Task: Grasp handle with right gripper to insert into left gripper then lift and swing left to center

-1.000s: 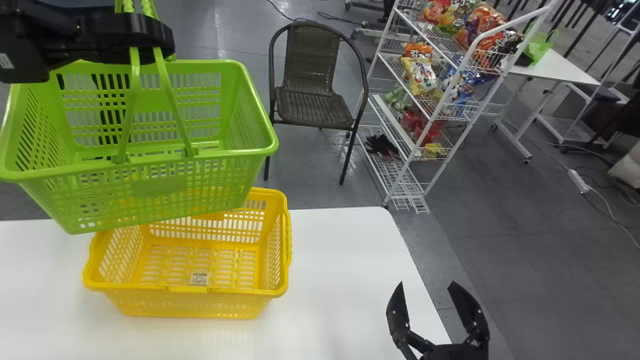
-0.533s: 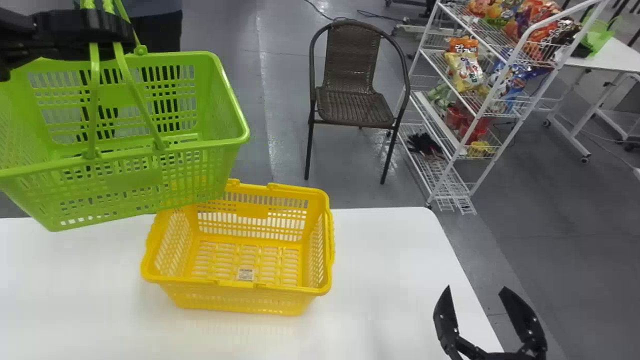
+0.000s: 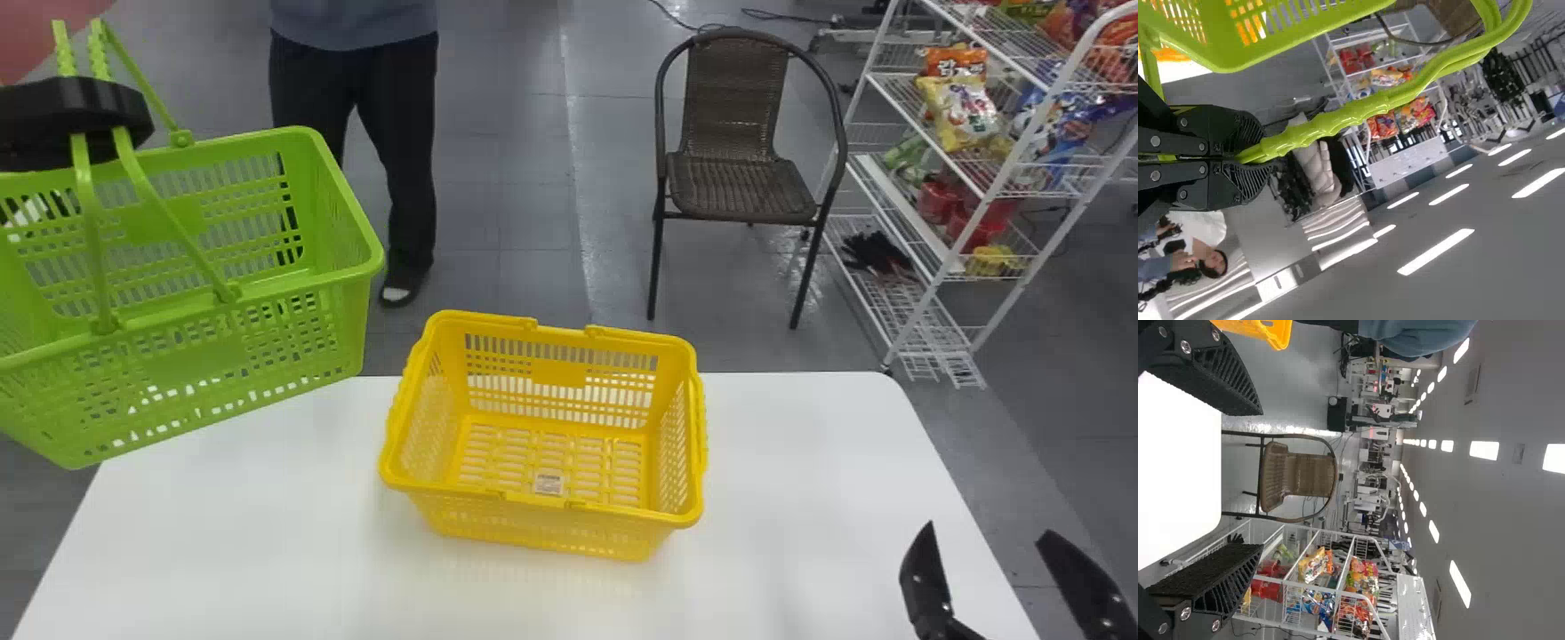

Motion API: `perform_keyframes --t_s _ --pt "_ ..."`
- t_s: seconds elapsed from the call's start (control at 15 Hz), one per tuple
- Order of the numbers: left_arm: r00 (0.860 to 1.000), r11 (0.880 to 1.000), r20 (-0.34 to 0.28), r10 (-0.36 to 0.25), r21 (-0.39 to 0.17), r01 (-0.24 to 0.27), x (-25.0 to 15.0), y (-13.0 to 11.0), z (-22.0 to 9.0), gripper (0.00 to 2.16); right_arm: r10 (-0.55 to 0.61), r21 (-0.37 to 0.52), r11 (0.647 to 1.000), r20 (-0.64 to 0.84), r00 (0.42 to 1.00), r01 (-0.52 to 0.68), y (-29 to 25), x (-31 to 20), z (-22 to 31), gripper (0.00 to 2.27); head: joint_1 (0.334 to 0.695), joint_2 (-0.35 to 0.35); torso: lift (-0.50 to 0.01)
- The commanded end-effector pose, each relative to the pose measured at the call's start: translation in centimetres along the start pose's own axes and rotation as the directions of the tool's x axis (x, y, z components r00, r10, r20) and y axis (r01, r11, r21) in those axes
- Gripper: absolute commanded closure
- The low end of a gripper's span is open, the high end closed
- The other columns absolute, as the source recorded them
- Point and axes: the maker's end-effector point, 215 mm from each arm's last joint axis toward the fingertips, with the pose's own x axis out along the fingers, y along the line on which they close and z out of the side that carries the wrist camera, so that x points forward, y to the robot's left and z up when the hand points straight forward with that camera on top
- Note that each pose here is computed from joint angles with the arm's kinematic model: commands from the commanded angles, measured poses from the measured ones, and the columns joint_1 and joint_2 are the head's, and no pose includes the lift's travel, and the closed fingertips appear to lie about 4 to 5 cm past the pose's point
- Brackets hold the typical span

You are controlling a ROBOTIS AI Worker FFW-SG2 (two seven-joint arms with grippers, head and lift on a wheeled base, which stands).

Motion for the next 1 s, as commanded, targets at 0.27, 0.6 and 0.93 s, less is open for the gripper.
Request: perform_keyframes --t_s 0.27,0.6,0.93 --pt "0.995 0.998 0.080 0.058 -0.008 -0.058 -8.1 2.4 -3.7 1.98 0.000 0.001 1.000 -0.003 1.000 0.000 0.1 0.2 -0.3 0.11 0.695 0.063 0.000" --pt "0.990 0.996 0.105 0.093 -0.011 -0.093 -12.9 2.8 -8.0 1.98 0.000 -0.001 1.000 -0.013 1.000 0.000 0.0 0.4 -0.8 0.11 0.695 0.107 0.000" --pt "0.992 0.994 0.073 0.098 -0.054 -0.094 -14.9 3.1 -14.2 1.97 0.002 0.001 1.000 -0.017 1.000 -0.002 0.2 0.5 -0.9 0.11 0.695 0.133 0.000"
